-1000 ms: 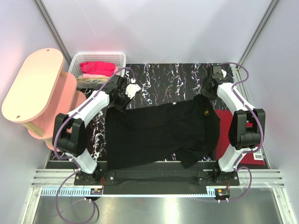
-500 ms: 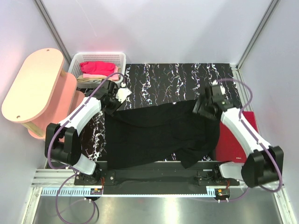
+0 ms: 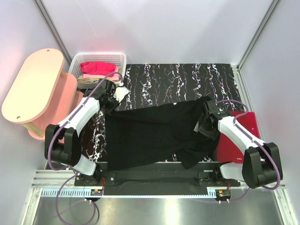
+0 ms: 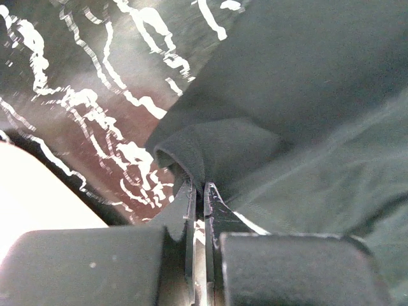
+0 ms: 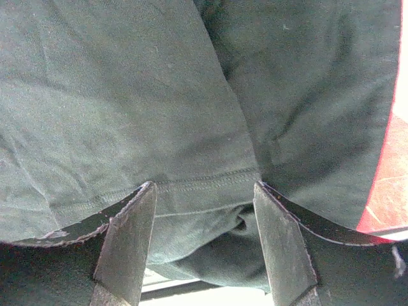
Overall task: Fold and stack the t-shirts
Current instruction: Flatten the tshirt out
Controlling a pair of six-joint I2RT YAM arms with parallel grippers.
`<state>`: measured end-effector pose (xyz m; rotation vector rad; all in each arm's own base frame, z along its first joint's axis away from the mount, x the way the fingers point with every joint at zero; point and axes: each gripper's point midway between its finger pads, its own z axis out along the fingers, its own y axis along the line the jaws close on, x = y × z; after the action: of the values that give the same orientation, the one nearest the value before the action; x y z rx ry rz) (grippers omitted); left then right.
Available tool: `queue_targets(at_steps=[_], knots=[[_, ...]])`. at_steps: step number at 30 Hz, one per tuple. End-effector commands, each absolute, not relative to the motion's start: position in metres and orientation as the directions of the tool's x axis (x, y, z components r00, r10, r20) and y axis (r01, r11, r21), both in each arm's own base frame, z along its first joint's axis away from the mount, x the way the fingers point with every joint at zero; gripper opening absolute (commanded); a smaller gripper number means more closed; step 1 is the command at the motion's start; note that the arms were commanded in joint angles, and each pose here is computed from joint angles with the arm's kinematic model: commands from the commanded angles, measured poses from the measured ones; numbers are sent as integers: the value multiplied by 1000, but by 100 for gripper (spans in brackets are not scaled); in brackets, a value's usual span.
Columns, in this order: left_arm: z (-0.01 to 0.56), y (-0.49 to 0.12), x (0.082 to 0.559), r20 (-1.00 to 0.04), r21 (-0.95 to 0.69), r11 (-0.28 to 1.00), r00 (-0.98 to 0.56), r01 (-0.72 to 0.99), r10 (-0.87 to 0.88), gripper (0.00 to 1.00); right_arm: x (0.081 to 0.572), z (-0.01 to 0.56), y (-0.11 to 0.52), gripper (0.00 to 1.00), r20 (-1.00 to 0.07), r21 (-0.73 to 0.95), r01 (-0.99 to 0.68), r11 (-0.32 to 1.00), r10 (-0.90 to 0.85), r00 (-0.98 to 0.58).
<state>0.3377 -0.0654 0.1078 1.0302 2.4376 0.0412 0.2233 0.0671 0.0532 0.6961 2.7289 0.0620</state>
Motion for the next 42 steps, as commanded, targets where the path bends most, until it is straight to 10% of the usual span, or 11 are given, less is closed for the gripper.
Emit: queue_targets(at_steps=[1, 20, 42], knots=[[124, -49, 348, -459, 276, 727, -579, 629, 674, 0, 230, 50, 76, 69, -294, 161, 484, 860, 510, -809], [122, -49, 342, -465, 257, 733, -584, 630, 665, 0, 194, 42, 64, 83, -275, 73, 589, 805, 584, -764], [125, -50, 333, -479, 248, 743, -588, 621, 651, 0, 221, 63, 66, 30, -371, 133, 559, 819, 564, -738]])
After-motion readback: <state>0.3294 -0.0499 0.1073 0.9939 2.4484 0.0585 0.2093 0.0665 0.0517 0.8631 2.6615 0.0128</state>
